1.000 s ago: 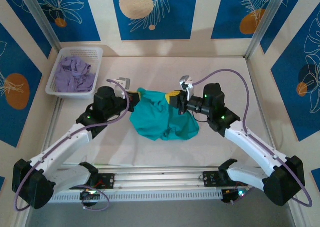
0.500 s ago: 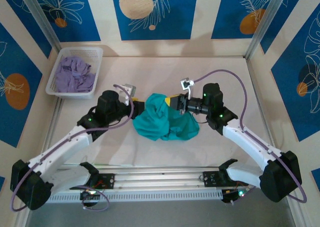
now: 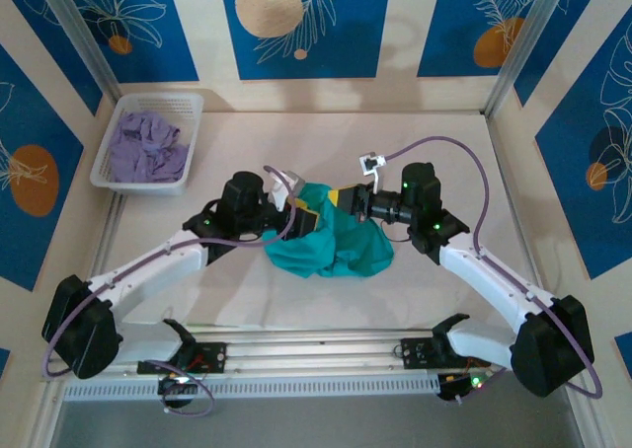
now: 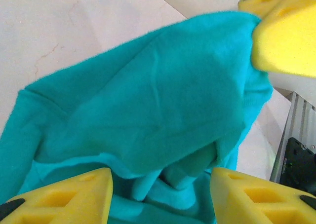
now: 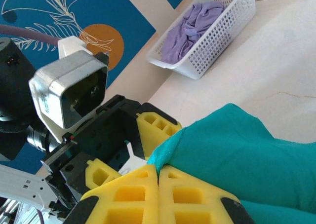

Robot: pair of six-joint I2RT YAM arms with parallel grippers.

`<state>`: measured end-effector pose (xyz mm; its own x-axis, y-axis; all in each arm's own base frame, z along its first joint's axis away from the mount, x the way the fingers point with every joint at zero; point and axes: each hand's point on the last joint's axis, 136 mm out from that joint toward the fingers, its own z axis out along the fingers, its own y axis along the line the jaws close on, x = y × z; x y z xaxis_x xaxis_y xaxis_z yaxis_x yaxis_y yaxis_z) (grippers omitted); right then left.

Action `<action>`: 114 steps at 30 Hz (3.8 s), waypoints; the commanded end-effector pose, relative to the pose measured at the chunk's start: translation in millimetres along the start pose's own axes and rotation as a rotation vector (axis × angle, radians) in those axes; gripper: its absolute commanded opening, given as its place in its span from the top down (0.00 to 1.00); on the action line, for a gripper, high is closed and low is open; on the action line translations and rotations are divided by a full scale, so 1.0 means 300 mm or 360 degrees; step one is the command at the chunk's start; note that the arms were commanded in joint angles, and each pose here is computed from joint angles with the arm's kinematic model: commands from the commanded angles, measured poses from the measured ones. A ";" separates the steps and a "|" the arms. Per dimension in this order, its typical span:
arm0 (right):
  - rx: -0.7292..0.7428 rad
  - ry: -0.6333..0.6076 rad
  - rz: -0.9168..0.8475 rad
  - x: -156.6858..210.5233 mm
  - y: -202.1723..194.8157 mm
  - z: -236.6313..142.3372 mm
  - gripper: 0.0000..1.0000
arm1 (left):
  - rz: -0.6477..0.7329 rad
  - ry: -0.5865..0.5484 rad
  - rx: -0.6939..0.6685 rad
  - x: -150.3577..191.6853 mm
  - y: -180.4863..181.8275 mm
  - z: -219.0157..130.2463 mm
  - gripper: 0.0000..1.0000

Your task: Fold the inside-out t-shirt

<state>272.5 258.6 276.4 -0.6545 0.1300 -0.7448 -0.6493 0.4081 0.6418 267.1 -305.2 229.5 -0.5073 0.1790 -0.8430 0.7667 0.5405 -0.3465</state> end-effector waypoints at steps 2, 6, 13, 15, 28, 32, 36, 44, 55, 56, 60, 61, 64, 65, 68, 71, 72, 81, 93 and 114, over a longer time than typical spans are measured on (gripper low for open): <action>-0.0021 -0.0012 -0.0019 -0.010 0.014 -0.012 1.00 | 0.0075 -0.0134 -0.0101 -0.100 0.017 -0.009 0.51; -0.0017 -0.0010 -0.0021 -0.003 0.006 -0.013 1.00 | 0.0053 -0.0146 -0.0184 -0.113 0.051 -0.001 0.56; -0.0030 -0.0019 -0.0037 -0.001 0.016 -0.024 1.00 | 0.0046 -0.0115 -0.0179 -0.122 0.063 0.035 0.62; -0.0024 -0.0015 -0.0038 0.004 0.011 -0.027 1.00 | 0.0045 -0.0125 -0.0146 -0.136 0.052 0.039 0.69; 0.0466 -0.0061 -0.0216 -0.023 -0.095 -0.103 0.98 | -0.0084 -0.0003 0.0368 -0.110 -0.140 0.001 1.00; 0.0700 -0.0057 -0.0221 -0.039 -0.160 -0.116 0.94 | -0.0194 -0.0022 0.0604 -0.112 -0.226 -0.047 1.00; 0.0860 -0.0015 -0.0217 -0.040 -0.203 -0.124 0.86 | -0.0239 -0.0045 0.0627 -0.117 -0.241 -0.077 1.00; 0.0681 -0.0025 -0.0395 0.025 -0.078 -0.139 0.70 | -0.0289 -0.0096 0.0412 -0.138 -0.161 -0.086 1.00; 0.0427 0.0007 -0.0546 0.166 0.016 -0.065 0.60 | -0.0355 -0.0169 0.0349 -0.164 -0.107 -0.102 1.00; 0.0451 0.0013 -0.0534 0.170 0.003 -0.053 0.58 | -0.0358 -0.0177 0.0349 -0.166 -0.106 -0.105 1.00; 0.0578 0.0003 -0.0492 0.152 -0.044 -0.019 0.50 | -0.0361 -0.0186 0.0358 -0.167 -0.107 -0.111 1.00; 0.0584 -0.0005 -0.0484 0.147 -0.046 -0.010 0.47 | -0.0363 -0.0181 0.0362 -0.164 -0.108 -0.109 1.00; 0.0583 -0.0042 -0.0460 0.121 -0.050 0.019 0.46 | -0.0371 -0.0176 0.0364 -0.158 -0.104 -0.108 1.00; 0.0605 -0.0043 -0.0447 0.116 -0.060 0.027 0.48 | -0.0375 -0.0176 0.0370 -0.158 -0.105 -0.108 1.00; 0.0654 -0.0005 -0.0435 0.116 -0.086 0.041 0.64 | -0.0385 -0.0198 0.0400 -0.166 -0.108 -0.119 1.00; 0.0597 0.0027 -0.0436 0.124 -0.082 0.037 0.89 | -0.0409 -0.0226 0.0407 -0.174 -0.092 -0.135 1.00; 0.0548 0.0033 -0.0444 0.127 -0.068 0.033 0.93 | -0.0421 -0.0231 0.0398 -0.174 -0.080 -0.139 1.00; -0.0065 0.0011 -0.0508 0.139 0.136 -0.056 1.00 | -0.0635 -0.0271 -0.0013 -0.130 0.149 -0.161 1.00; -0.0202 -0.0054 -0.0451 0.106 0.169 -0.057 1.00 | -0.0560 -0.0153 -0.0173 -0.076 0.172 -0.165 0.63; -0.0068 -0.0085 -0.0335 0.062 0.087 -0.043 1.00 | -0.0030 -0.0077 0.0358 0.000 -0.195 -0.150 0.79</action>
<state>233.6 259.3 262.5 -0.5097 0.0614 -0.8582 -0.7740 0.4030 0.4885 221.4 -280.0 263.4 -0.5265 0.0845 -0.8460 0.7643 0.4830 -0.4273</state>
